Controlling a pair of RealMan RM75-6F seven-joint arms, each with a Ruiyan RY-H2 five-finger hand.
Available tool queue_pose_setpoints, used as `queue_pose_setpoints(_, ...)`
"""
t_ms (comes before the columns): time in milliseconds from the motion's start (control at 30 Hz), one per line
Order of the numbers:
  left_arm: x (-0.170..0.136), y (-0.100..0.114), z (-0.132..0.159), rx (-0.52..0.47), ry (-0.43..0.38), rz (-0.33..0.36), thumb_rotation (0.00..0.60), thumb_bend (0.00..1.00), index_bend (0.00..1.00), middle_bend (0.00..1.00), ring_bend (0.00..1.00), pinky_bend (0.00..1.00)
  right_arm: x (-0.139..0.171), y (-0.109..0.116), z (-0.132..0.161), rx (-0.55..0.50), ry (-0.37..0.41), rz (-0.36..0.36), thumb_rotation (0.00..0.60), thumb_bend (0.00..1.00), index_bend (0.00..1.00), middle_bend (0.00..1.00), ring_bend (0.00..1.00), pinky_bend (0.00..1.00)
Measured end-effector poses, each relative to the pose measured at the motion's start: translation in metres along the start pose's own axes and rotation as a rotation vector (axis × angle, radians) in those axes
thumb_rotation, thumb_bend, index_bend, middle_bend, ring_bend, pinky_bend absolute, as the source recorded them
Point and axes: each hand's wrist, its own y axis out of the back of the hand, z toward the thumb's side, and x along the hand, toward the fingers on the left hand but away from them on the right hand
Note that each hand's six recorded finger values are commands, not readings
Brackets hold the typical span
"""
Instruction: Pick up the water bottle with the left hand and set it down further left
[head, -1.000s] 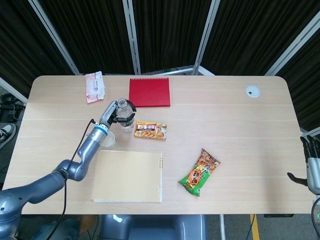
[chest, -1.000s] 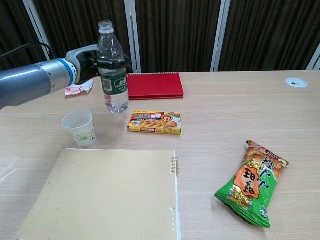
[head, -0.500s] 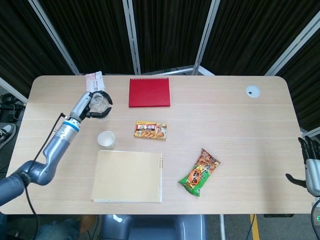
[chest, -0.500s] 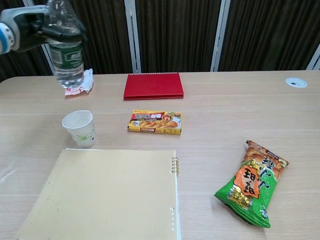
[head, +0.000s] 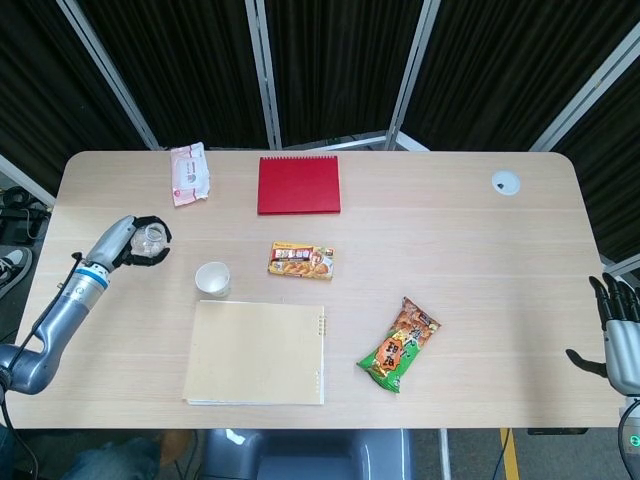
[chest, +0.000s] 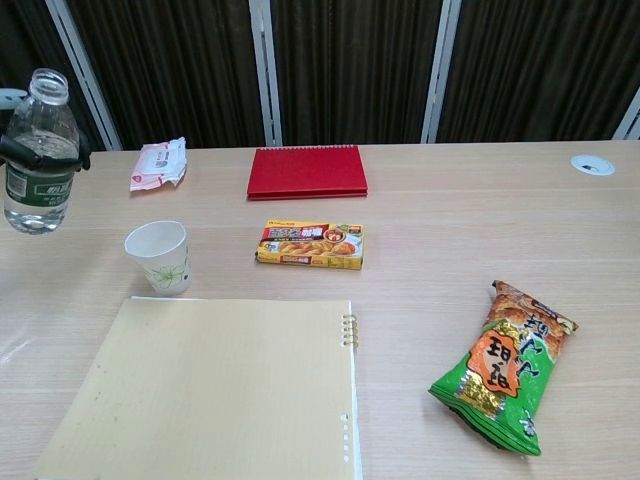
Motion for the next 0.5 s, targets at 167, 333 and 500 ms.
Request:
queue_pose_setpoints(167,0.005,-0.008,-0.003,0.085,0.009,-0.030,0.600,0.47,0.49,0.48,0.39,0.41,0.000,-0.001,0.000,0.002,-0.003,0.002,0.600,0.00,0.00,0.00,0.00,0.00)
queue_pose_setpoints(333,0.012,-0.015,0.002,0.187,-0.001,-0.044,0.600,0.47,0.49,0.49,0.39,0.41,0.000,0.000,-0.001,-0.003,-0.008,0.002,0.600,0.00,0.00,0.00,0.00,0.00)
queue_pose_setpoints(500,0.021,-0.019,0.006,0.319,-0.005,-0.049,0.600,0.47,0.50,0.49,0.39,0.41,0.001,0.000,-0.003,0.001,-0.014,0.001,0.600,0.00,0.00,0.00,0.00,0.00)
